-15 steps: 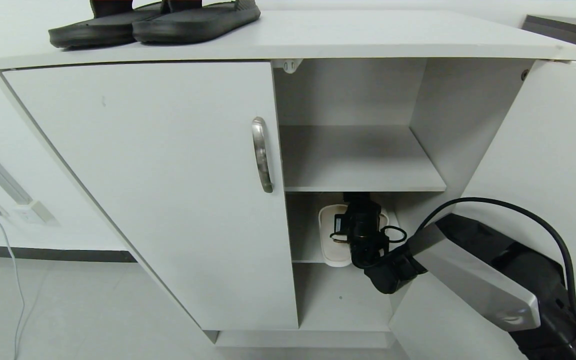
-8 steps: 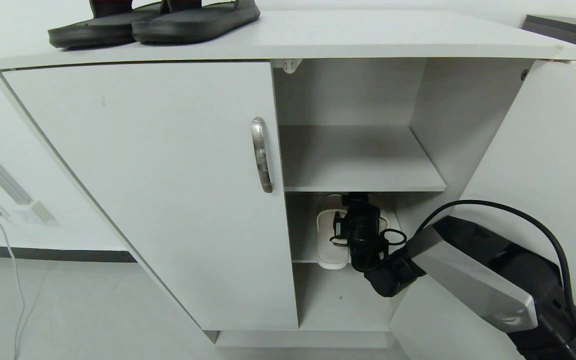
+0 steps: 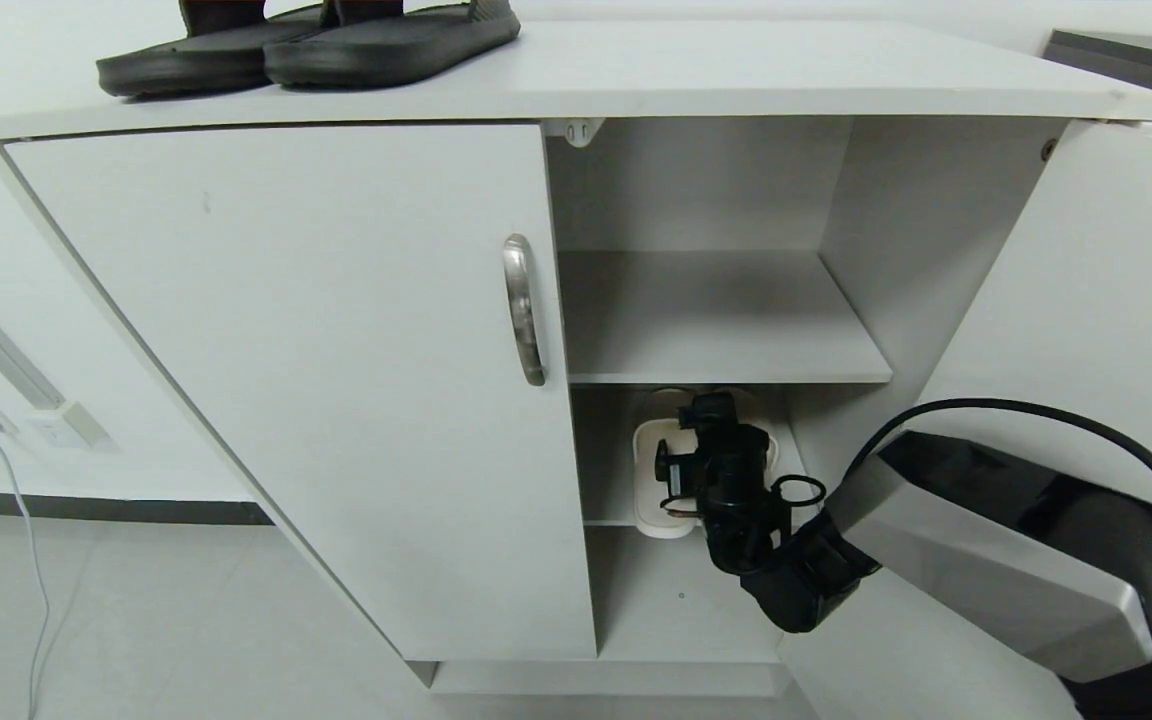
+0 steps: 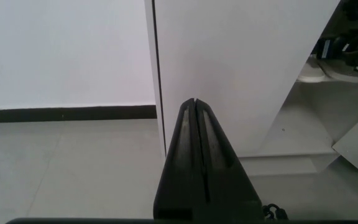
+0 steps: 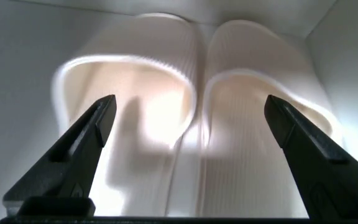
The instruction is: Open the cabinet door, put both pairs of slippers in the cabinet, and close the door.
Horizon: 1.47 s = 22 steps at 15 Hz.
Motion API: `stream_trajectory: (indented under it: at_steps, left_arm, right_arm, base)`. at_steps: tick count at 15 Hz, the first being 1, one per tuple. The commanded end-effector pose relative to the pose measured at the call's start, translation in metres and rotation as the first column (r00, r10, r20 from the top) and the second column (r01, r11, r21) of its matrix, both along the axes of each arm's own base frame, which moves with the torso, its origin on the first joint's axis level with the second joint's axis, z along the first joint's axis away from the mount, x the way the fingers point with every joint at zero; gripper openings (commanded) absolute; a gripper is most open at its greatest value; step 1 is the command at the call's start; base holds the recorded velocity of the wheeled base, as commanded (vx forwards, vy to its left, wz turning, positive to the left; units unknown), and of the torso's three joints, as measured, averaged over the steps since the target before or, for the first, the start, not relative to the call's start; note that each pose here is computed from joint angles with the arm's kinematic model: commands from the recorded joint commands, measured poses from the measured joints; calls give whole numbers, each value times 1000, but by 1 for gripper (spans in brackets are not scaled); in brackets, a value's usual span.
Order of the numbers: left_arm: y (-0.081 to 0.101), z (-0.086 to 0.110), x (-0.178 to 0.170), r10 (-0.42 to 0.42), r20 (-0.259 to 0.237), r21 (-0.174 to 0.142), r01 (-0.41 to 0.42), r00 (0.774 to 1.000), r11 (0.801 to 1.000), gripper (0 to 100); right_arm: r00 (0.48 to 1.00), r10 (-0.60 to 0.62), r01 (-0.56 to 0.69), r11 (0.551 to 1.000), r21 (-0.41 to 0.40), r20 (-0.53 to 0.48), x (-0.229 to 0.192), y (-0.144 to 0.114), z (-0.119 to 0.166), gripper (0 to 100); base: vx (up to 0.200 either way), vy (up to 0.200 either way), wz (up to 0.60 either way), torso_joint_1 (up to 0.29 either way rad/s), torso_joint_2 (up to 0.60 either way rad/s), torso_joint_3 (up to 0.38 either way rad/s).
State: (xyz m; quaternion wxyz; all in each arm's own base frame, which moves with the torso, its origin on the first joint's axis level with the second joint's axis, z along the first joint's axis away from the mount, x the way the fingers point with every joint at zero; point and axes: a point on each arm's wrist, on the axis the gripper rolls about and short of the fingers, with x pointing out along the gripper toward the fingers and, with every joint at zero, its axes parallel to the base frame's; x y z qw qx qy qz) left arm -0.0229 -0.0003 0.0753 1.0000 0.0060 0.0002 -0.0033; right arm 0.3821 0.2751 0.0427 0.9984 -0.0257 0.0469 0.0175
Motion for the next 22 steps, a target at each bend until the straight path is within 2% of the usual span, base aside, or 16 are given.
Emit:
stream_trajectory:
  at_steps: [1, 7, 16, 22]
  left_arm:
    - [0, 0, 0, 0, -1, 0, 0, 1000, 1000, 0]
    - [0, 0, 0, 0, -1, -1, 0, 1000, 1000, 0]
    - [0, 0, 0, 7, -1, -7, -7, 1000, 1000, 0]
    - [0, 0, 0, 7, -1, -7, -7, 1000, 1000, 0]
  right_arm:
    - [999, 27, -27, 999, 19, 24, -34, -2, 25, 100]
    - [994, 104, -105, 994, 27, 25, -108, -22, 24, 100]
    - [991, 130, -131, 991, 32, 36, -121, -16, 22, 100]
    - [991, 129, -130, 991, 31, 41, -123, -19, 20, 100]
  base:
    - [0, 0, 0, 0, 0, 0]
    - [0, 0, 0, 0, 0, 0]
    - [0, 0, 0, 0, 0, 0]
    - [-200, 0, 0, 2, 1, 0]
